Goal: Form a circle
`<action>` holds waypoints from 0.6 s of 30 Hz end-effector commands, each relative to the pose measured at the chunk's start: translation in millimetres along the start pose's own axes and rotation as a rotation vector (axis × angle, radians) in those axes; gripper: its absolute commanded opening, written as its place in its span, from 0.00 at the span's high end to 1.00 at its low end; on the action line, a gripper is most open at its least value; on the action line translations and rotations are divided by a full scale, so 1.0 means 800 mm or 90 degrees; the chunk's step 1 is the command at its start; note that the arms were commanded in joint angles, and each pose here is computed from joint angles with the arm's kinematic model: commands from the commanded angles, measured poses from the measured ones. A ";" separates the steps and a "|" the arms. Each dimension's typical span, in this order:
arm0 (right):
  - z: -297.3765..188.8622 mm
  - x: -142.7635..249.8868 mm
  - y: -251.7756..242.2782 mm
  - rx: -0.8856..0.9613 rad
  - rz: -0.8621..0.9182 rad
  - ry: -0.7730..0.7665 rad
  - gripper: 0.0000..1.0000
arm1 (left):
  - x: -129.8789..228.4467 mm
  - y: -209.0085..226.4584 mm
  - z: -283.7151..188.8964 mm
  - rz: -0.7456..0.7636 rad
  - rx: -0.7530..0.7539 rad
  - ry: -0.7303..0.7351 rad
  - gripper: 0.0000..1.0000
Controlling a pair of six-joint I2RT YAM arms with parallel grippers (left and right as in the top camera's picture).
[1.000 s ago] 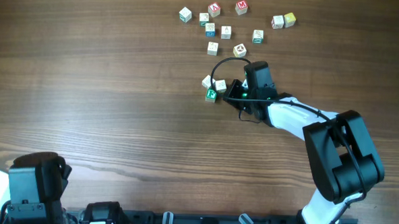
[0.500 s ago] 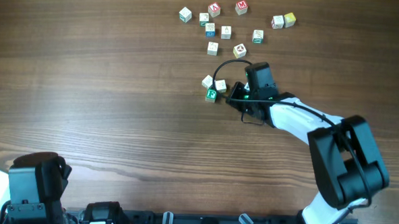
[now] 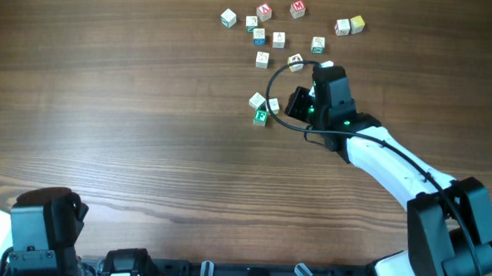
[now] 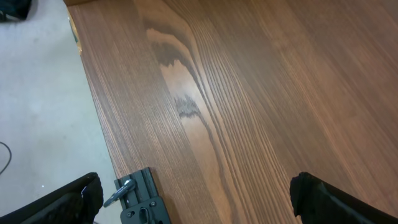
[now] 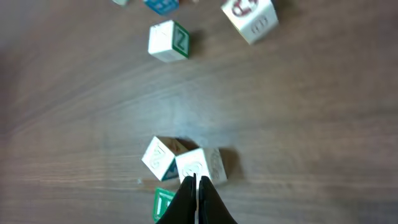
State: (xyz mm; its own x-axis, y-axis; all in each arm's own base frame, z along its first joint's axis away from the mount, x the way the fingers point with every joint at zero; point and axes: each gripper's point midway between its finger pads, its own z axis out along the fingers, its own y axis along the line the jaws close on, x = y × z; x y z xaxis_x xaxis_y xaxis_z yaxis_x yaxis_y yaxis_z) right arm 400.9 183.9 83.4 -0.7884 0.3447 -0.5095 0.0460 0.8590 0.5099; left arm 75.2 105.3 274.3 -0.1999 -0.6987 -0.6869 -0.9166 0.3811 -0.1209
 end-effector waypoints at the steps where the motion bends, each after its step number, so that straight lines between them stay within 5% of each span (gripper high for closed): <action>1: -0.006 -0.032 0.025 -0.031 -0.066 -0.042 0.95 | -0.001 0.001 0.000 -0.012 -0.003 -0.003 0.00; 9: 0.066 -0.063 0.049 -0.010 -0.111 0.035 0.95 | -0.001 0.001 0.000 -0.012 -0.003 -0.003 0.00; 18: 0.097 -0.024 0.041 -0.008 -0.099 0.110 0.95 | -0.001 0.001 0.000 -0.012 -0.003 -0.003 0.00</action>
State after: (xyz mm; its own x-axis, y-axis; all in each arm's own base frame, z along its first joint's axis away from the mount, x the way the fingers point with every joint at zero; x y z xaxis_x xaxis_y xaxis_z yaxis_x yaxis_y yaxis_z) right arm 466.5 224.4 62.7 -0.8661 0.1702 -0.4701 -0.0625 0.8960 0.4396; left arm 75.1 105.3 274.3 -0.2001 -0.6987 -0.6868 -0.9166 0.3811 -0.1206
